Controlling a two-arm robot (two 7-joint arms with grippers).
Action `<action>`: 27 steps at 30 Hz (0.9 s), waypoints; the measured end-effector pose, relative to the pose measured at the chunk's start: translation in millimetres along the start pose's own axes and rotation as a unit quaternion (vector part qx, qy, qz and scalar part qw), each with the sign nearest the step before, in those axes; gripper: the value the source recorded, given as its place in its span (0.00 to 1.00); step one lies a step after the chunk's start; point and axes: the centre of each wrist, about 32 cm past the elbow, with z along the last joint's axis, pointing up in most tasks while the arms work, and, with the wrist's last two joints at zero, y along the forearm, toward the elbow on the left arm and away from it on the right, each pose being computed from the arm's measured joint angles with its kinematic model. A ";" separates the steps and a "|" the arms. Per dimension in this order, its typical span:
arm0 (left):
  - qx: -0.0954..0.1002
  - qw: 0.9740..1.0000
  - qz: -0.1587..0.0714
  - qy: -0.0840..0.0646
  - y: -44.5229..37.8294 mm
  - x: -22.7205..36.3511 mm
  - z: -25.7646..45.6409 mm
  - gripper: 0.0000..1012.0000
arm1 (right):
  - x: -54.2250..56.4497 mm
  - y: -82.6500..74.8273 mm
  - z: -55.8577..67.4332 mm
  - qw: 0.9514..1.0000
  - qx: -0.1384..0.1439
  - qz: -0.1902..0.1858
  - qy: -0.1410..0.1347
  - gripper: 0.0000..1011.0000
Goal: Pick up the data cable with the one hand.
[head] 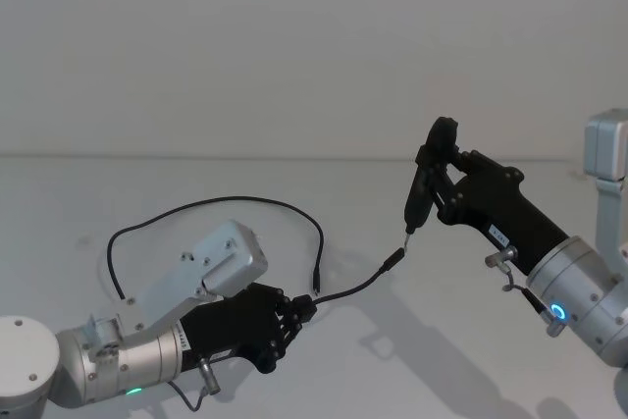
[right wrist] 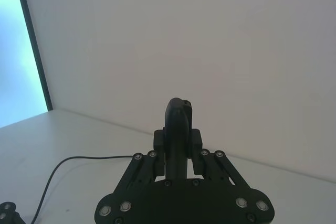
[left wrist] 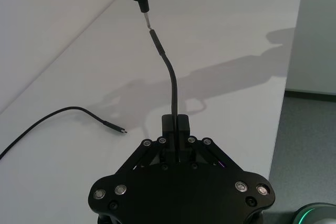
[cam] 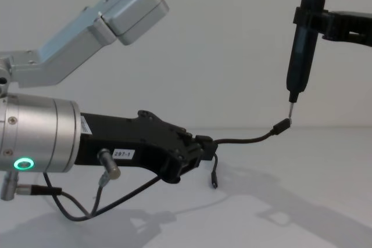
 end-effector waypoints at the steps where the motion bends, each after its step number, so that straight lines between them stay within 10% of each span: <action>1: 0.000 1.000 0.000 0.000 0.0 0.0 0.0 0.04 | 0.1 -0.1 0.0 1.000 0.000 0.000 0.000 0.28; 27: 0.000 1.000 0.000 0.000 0.0 0.0 0.0 0.04 | -0.6 -1.7 0.6 1.000 -0.005 0.011 0.002 0.28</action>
